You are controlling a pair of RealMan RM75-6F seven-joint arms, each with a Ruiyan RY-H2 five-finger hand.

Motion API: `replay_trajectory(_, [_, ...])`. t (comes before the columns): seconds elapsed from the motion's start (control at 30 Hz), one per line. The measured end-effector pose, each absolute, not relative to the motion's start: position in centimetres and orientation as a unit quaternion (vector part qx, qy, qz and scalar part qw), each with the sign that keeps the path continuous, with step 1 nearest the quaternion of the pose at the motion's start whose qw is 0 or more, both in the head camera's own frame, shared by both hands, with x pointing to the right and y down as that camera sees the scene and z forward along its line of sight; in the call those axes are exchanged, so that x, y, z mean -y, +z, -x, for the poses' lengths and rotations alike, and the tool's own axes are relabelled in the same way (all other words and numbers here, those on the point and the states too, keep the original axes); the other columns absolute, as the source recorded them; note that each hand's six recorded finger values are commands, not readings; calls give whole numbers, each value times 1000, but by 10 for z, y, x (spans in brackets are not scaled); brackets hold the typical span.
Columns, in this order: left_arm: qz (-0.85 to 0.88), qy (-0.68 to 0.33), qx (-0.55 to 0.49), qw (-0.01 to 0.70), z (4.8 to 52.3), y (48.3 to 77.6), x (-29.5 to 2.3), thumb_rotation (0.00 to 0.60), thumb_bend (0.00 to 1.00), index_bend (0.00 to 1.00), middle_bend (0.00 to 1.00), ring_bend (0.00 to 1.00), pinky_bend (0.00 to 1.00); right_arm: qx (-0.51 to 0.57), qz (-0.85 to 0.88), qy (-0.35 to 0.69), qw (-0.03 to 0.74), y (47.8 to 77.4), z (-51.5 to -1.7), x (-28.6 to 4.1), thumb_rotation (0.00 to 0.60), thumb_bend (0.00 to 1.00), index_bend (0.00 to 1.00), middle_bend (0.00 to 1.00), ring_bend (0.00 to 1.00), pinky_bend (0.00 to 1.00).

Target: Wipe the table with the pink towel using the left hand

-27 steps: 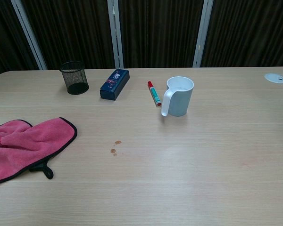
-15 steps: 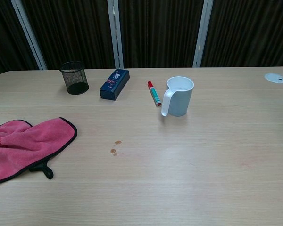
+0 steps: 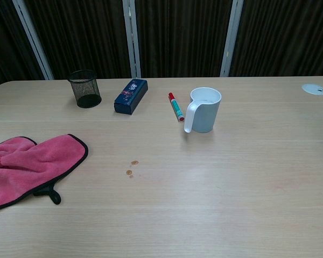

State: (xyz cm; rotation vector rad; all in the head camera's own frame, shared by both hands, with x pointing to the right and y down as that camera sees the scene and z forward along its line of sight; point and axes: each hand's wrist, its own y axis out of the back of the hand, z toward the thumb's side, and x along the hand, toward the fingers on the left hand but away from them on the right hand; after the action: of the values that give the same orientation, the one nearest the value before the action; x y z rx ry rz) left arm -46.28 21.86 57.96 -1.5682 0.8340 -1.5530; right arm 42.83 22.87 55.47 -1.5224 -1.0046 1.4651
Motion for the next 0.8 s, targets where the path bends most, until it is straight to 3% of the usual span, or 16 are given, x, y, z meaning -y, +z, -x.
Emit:
replay_trajectory(0.1, [620,-608,-313,385,458,589,-214,600,0,72,12,21,121,398,598,577,389,554,-429,-229,600,0,0,0,0,0])
replay_trajectory(0.23, [627,-612,-280,393,453,610,-206,600,23,197,105,97,204,395,599,578,388,555,-429,-229,600,0,0,0,0,0])
replay_trajectory(0.53, [643,-627,-203,390,431,677,-188,600,37,241,143,118,223,394,601,578,386,557,-428,-230,600,0,0,0,0,0])
replay_trajectory(0.8, [639,-645,-168,383,416,714,-178,600,59,261,160,131,233,405,599,576,381,555,-433,-228,600,0,0,0,0,0])
